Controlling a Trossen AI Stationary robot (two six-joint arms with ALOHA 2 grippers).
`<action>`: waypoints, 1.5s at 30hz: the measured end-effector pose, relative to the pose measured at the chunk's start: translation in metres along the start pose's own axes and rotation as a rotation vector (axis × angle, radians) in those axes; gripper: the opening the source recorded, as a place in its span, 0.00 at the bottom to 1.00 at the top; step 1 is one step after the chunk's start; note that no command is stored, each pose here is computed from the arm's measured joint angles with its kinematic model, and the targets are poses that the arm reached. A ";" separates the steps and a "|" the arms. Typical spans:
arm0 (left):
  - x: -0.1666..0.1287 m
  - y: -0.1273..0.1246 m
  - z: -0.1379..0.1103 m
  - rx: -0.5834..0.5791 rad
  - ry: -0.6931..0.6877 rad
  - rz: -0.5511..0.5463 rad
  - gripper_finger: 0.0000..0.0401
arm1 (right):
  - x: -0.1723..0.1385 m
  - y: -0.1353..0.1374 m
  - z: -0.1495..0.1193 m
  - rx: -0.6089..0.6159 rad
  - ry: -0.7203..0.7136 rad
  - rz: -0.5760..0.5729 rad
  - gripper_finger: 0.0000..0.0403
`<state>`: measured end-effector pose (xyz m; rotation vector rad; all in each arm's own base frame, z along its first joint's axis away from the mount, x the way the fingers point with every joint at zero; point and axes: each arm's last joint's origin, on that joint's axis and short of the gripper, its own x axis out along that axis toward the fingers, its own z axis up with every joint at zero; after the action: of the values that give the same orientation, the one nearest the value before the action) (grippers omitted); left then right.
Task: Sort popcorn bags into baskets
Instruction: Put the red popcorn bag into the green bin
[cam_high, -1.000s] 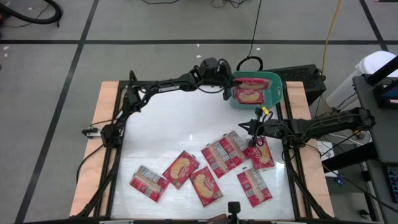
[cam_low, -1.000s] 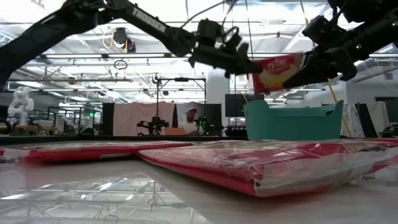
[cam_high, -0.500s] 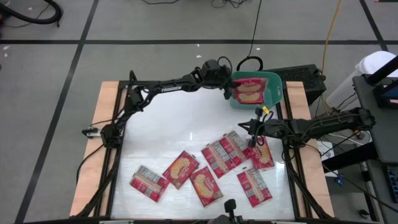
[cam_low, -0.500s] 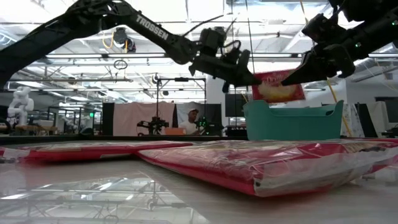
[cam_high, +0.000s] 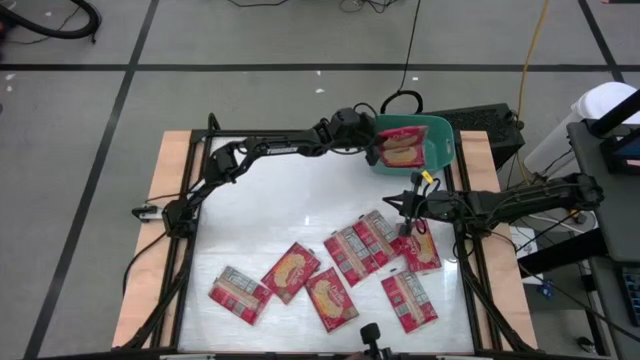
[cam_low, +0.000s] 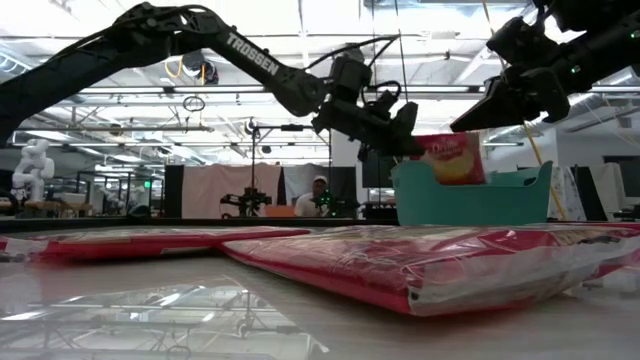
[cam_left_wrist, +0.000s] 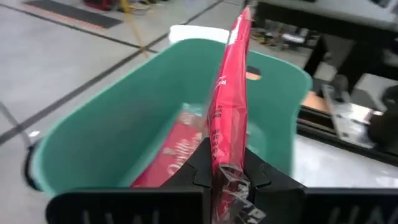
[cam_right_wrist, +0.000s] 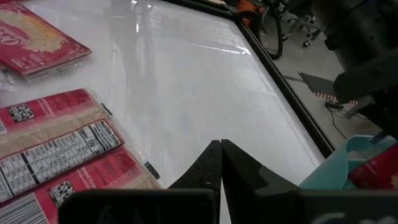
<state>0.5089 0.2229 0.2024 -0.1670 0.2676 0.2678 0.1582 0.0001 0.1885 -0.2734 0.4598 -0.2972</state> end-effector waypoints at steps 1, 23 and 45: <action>0.000 0.000 -0.001 -0.004 0.012 0.006 0.05 | -0.001 0.000 0.000 -0.002 -0.004 0.001 0.01; 0.001 -0.002 -0.011 0.010 0.097 -0.016 0.18 | -0.035 -0.017 0.011 0.015 -0.168 -0.143 0.01; -0.047 -0.032 0.049 0.051 0.127 0.106 0.35 | -0.034 -0.014 -0.006 0.127 -0.022 -0.109 0.01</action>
<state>0.4863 0.1907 0.2662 -0.1195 0.4098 0.3559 0.1235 -0.0020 0.2013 -0.1783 0.4036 -0.4279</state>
